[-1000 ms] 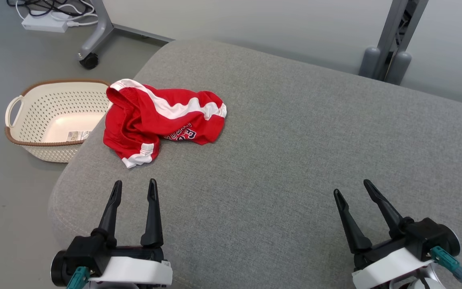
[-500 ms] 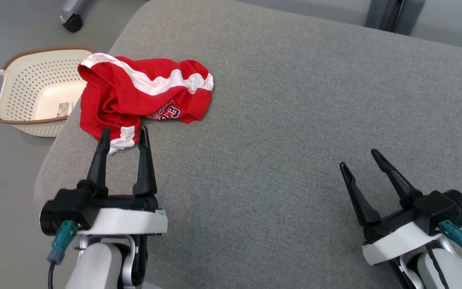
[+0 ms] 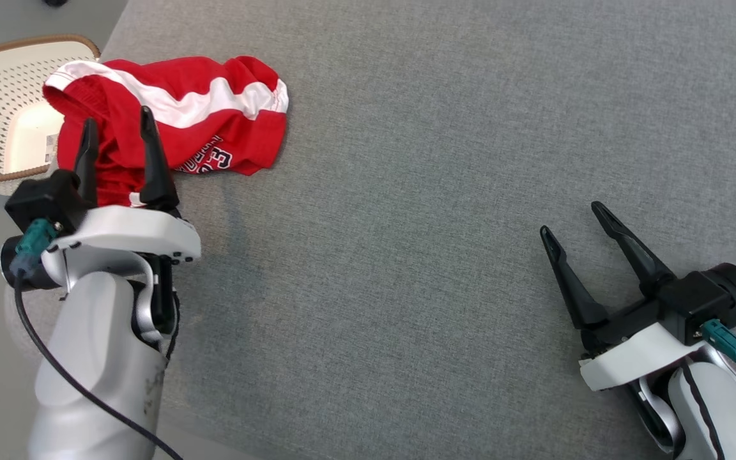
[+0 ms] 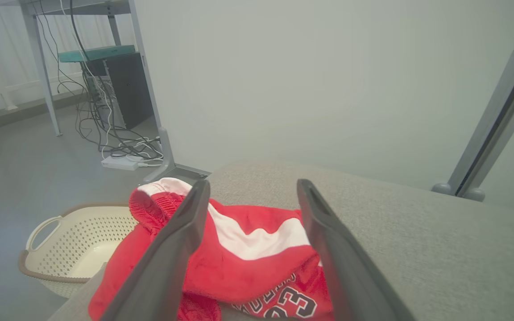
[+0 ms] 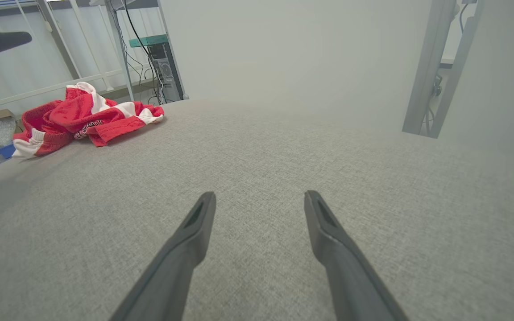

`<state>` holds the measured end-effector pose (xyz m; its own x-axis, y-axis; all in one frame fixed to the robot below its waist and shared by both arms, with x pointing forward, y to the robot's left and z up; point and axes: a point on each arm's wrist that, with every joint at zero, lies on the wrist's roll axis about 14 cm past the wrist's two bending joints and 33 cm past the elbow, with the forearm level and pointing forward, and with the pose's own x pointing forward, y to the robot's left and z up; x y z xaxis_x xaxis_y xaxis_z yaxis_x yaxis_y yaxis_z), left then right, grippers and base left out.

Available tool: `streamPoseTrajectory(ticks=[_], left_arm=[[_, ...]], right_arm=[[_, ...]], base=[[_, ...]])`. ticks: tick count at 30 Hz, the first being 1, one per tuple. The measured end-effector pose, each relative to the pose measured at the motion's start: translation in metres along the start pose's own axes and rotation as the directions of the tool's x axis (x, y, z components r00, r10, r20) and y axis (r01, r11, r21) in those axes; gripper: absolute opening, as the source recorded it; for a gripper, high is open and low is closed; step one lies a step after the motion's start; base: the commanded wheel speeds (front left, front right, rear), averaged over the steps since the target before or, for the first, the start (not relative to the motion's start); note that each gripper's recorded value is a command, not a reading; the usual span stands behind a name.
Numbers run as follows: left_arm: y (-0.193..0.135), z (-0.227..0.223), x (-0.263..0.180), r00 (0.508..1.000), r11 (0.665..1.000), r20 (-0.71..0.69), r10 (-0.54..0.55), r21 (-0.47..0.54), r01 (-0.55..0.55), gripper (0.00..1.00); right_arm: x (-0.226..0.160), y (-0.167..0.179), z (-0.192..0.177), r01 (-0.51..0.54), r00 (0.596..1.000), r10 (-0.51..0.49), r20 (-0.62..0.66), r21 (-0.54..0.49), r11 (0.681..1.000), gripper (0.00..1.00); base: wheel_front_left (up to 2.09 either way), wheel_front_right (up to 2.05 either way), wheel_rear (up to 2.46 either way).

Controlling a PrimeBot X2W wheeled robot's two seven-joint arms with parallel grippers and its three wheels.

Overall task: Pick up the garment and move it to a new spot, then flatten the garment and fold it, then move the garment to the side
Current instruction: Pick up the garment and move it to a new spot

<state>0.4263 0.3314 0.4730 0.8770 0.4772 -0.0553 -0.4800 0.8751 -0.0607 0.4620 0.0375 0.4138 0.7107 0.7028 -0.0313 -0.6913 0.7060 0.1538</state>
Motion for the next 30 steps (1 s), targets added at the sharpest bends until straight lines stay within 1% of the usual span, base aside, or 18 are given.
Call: streamPoseTrajectory(ticks=[2,4,8,10,13,17,21,23,26,30], left_arm=[[0.007,-0.016,0.011,0.997,1.0,-0.067,0.024,0.007,-0.023,1.0],[0.012,-0.029,0.024,0.989,0.999,-0.141,0.037,0.043,-0.031,1.0],[0.019,-0.048,0.043,0.963,0.997,-0.264,0.059,0.072,-0.041,1.0],[0.019,-0.056,0.051,0.944,0.997,-0.325,0.062,0.07,-0.041,1.0],[0.017,-0.075,0.053,0.895,0.998,-0.442,0.051,0.054,-0.03,1.0],[0.014,-0.086,0.058,0.836,0.999,-0.548,0.031,0.04,-0.01,1.0],[0.007,-0.112,0.046,0.723,0.999,-0.691,-0.018,-0.04,-0.013,1.0],[0.006,-0.121,0.042,0.68,0.998,-0.733,-0.027,-0.054,-0.018,1.0],[0.005,-0.13,0.038,0.638,0.997,-0.769,-0.041,-0.072,-0.023,1.0],[0.005,-0.138,0.036,0.612,0.998,-0.79,-0.04,-0.065,-0.018,1.0]], right_arm=[[-0.001,-0.007,-0.004,0.014,1.0,-0.014,-0.008,-0.004,1.0,1.0],[-0.002,-0.012,-0.006,0.028,1.0,-0.028,-0.009,-0.004,1.0,1.0],[-0.002,-0.021,-0.012,0.055,0.998,-0.055,-0.015,0.002,0.999,1.0],[-0.002,-0.024,-0.015,0.062,0.998,-0.062,-0.019,0.001,0.998,1.0],[-0.001,-0.027,-0.018,0.072,0.997,-0.071,-0.022,0.008,0.997,1.0],[0.002,-0.028,-0.02,0.074,0.997,-0.073,-0.021,0.008,0.997,1.0],[0.006,-0.03,-0.021,0.077,0.997,-0.077,-0.016,0.006,0.997,1.0],[0.007,-0.032,-0.021,0.084,0.996,-0.084,-0.015,0.012,0.996,1.0],[0.008,-0.035,-0.02,0.094,0.996,-0.093,-0.01,0.015,0.995,1.0],[0.007,-0.039,-0.018,0.111,0.994,-0.111,-0.005,0.019,0.994,1.0]], base=[[0.0,0.0,0.0],[0.0,0.0,0.0],[0.0,0.0,0.0],[0.0,0.0,0.0],[0.0,0.0,0.0],[0.0,0.0,0.0],[0.0,0.0,0.0],[0.0,0.0,0.0],[0.0,0.0,0.0],[0.0,0.0,0.0]])
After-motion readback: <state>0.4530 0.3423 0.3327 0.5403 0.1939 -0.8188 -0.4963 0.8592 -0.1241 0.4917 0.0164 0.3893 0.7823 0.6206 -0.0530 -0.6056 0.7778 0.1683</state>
